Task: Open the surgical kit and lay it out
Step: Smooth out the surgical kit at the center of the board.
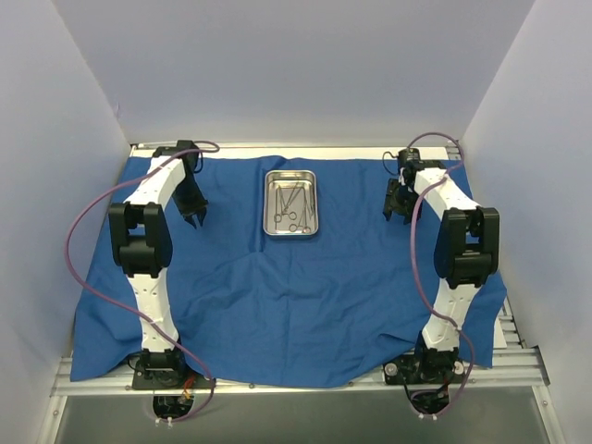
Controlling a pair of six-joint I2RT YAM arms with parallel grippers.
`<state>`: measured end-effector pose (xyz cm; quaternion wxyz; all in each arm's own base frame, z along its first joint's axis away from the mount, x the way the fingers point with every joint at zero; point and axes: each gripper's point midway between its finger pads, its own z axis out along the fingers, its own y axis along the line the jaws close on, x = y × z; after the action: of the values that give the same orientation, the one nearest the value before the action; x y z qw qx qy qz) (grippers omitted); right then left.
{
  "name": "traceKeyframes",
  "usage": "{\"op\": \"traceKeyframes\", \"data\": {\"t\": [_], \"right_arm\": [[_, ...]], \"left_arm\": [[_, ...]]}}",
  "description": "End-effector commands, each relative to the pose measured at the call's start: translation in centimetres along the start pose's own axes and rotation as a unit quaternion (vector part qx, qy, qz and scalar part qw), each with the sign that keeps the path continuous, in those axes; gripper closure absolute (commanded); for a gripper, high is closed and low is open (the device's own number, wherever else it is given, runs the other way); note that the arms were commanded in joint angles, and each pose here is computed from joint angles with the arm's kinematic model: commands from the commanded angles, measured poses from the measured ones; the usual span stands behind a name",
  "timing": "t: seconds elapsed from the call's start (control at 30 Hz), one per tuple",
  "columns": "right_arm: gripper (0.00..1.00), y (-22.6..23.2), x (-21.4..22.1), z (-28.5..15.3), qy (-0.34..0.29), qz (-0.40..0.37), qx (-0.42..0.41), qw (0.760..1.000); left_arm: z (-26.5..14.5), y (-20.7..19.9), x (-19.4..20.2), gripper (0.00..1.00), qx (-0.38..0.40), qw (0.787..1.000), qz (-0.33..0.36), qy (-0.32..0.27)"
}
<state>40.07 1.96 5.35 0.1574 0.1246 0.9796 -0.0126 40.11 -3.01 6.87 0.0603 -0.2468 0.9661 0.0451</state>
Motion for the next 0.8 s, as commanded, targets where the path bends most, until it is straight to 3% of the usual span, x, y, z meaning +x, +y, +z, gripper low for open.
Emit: {"op": "traceKeyframes", "data": {"t": [0.0, 0.37, 0.77], "right_arm": [[0.51, -1.6, -1.3, -1.7, -0.037, -0.018, 0.040, 0.998], [0.40, -2.0, -0.9, 5.4, 0.017, -0.026, 0.062, 0.998], [0.39, -6.3, -1.6, 11.4, 0.073, 0.003, 0.099, 0.992]], "left_arm": [[-1.3, 0.9, -1.9, 0.71, -0.014, 0.999, 0.009, -0.040], [3.2, 0.2, -3.9, 0.70, -0.016, 1.000, 0.006, 0.007], [6.3, -2.2, -6.6, 0.70, 0.040, 0.998, -0.023, 0.047]]}}
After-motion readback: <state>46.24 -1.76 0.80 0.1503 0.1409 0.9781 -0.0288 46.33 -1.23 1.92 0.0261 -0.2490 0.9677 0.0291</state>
